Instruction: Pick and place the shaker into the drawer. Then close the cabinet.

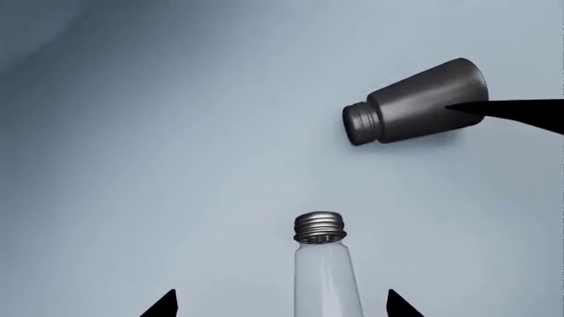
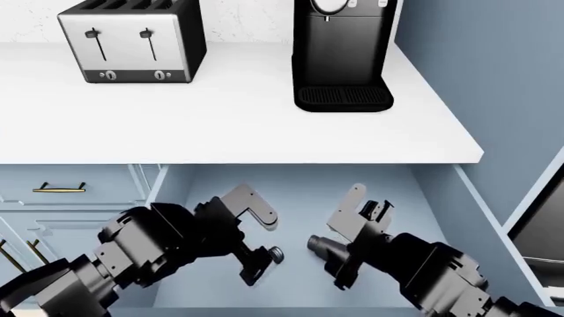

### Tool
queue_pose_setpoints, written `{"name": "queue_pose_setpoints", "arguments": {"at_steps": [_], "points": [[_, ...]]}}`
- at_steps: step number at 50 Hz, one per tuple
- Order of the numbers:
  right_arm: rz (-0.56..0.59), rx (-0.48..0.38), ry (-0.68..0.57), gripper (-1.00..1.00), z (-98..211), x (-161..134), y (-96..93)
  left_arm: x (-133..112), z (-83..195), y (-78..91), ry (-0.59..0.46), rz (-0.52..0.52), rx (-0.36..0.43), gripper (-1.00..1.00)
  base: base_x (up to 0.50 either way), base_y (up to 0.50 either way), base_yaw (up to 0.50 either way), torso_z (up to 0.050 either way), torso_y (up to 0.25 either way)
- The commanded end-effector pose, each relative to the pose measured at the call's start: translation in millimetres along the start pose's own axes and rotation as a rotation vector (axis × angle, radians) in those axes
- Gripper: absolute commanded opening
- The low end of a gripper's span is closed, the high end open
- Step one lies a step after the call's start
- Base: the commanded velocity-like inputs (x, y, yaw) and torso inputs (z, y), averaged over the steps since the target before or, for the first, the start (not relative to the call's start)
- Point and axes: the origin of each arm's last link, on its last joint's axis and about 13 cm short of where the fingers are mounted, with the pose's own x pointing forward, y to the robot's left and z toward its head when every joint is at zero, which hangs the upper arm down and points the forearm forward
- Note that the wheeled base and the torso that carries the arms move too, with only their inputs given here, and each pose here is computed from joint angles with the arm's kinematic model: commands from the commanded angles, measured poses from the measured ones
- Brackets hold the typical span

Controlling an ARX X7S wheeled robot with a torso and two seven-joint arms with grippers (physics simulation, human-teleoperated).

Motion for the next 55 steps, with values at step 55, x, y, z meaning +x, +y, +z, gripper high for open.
{"name": "queue_pose_setpoints", "arguments": {"at_steps": [55], "points": [[-0.158, 0.0, -0.377, 1.0, 78.3, -166.7, -39.9, -155.1, 70.7, -26.2, -0.403, 0.244, 0.061, 1.0, 0.0, 0.0, 0.0, 0.0, 0.0]]}}
